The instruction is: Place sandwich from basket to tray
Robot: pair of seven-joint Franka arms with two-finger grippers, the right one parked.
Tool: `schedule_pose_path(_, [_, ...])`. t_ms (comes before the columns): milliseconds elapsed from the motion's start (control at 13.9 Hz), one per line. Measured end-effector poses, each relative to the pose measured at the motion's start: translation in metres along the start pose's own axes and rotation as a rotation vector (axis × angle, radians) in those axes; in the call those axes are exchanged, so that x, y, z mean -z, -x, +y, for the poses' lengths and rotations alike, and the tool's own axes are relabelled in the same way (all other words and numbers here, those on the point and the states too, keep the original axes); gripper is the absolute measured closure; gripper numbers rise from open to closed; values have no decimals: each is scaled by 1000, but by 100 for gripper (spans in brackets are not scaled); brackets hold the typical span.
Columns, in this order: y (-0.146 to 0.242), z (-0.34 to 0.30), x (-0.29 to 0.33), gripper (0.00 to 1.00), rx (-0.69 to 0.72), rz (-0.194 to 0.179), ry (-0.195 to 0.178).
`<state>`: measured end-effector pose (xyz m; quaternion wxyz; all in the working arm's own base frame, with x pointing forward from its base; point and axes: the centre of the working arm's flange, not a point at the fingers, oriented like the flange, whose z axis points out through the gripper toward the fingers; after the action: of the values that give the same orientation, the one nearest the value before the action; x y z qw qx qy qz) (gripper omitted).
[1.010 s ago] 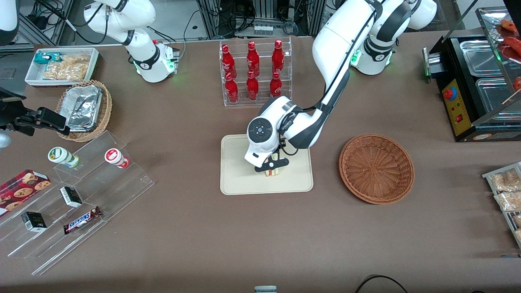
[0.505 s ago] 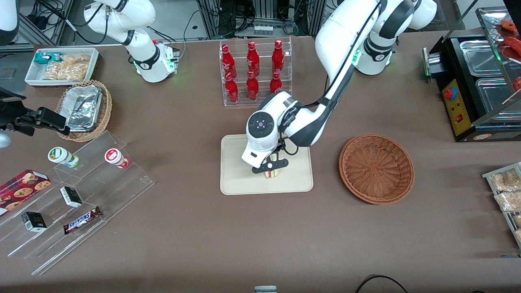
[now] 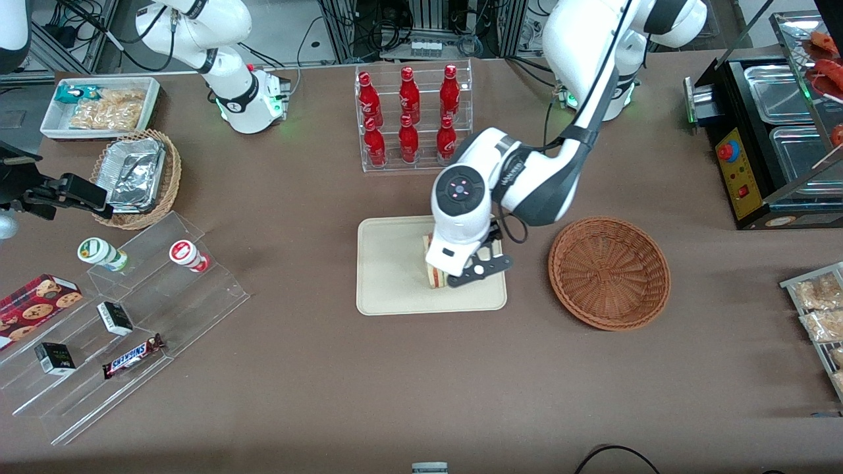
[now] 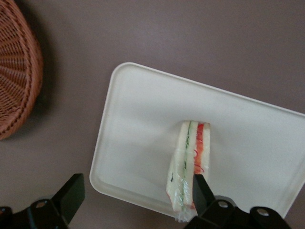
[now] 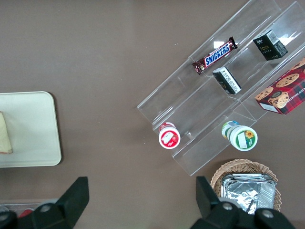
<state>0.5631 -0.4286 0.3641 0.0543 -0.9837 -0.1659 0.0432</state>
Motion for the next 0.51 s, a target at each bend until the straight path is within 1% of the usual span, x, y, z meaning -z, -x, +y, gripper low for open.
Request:
schedule_pose_path(72, [-11,-17,-1,0,-2,-5,-13])
schedule_pose_path(216, [-36,-58,-2,0,-51,-31,-25])
schedule_pose_path(361, [-63,-108,8,0,-91,-51,-15])
schedule_pose_path(505, [-80,-158,21,0,-149,-72,-3])
